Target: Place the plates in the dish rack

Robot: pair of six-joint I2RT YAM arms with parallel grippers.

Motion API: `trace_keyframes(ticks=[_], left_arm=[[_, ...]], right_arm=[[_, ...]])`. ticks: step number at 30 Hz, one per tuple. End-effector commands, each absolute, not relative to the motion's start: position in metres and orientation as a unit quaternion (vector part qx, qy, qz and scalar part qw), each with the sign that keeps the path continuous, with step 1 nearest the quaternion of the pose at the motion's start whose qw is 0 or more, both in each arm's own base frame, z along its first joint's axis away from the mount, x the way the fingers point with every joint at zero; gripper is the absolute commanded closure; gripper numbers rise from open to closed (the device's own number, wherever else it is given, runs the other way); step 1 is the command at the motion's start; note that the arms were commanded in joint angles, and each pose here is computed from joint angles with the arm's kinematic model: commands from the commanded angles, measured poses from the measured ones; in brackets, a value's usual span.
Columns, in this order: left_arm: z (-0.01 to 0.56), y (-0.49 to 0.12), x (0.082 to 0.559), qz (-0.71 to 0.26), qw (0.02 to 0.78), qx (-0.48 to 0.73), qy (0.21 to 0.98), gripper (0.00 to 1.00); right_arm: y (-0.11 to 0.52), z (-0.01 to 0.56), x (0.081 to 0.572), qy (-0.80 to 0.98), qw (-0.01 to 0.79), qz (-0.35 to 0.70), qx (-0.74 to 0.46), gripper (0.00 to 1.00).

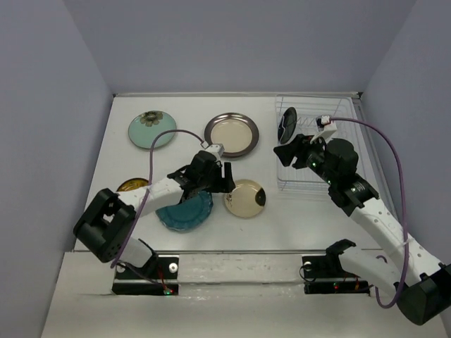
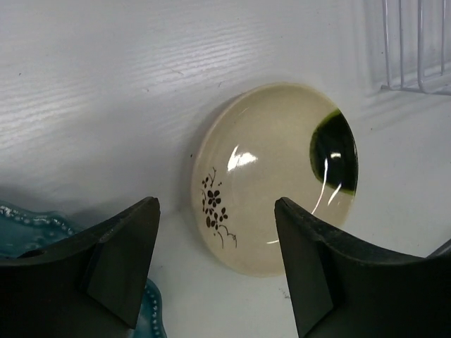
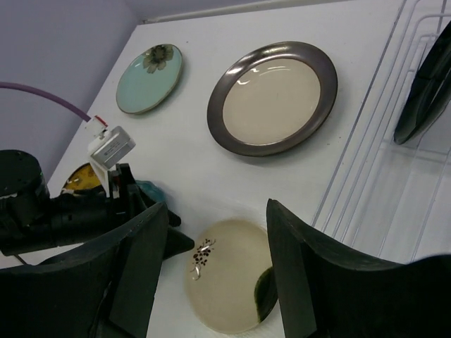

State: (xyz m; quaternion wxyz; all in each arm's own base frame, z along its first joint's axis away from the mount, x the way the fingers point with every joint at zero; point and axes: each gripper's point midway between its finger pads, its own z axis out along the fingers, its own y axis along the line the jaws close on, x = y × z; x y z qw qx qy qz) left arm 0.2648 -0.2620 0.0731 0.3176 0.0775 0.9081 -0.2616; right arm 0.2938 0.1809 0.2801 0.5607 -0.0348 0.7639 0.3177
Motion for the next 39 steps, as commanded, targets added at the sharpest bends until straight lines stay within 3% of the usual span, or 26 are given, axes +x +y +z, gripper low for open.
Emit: trace_keyframes(ticks=[1,6,11,15,16,17,21,26,39], left_arm=[[0.077,-0.282,0.282,-0.26,0.331,0.116,0.9,0.24],[0.05,-0.291,0.28,-0.247,0.298,0.137,0.912,0.36],[0.036,-0.288,0.282,-0.226,0.292,0.137,0.919,0.41],[0.033,-0.285,0.281,-0.217,0.296,0.139,0.92,0.77],[0.038,-0.284,0.282,-0.216,0.305,0.137,0.917,0.91],[0.04,-0.282,0.281,-0.215,0.308,0.135,0.917,0.94],[0.061,-0.273,0.279,-0.219,0.337,0.125,0.907,0.94],[0.12,-0.255,0.275,-0.236,0.403,0.093,0.879,0.94],[0.229,-0.221,0.251,-0.298,0.51,0.048,0.805,0.94]], right_arm=[[0.184,0.287,0.293,0.753,0.568,0.33,-0.038,0.37],[0.187,0.286,0.296,0.756,0.563,0.332,-0.042,0.37],[0.189,0.283,0.297,0.76,0.558,0.332,-0.041,0.37],[0.189,0.277,0.298,0.764,0.552,0.331,-0.038,0.37],[0.188,0.277,0.299,0.765,0.554,0.326,-0.034,0.37],[0.185,0.276,0.301,0.767,0.556,0.32,-0.032,0.37],[0.182,0.278,0.303,0.768,0.561,0.306,-0.033,0.31],[0.212,0.273,0.297,0.769,0.522,0.353,-0.11,0.14],[0.27,0.239,0.271,0.738,0.412,0.479,-0.236,0.04]])
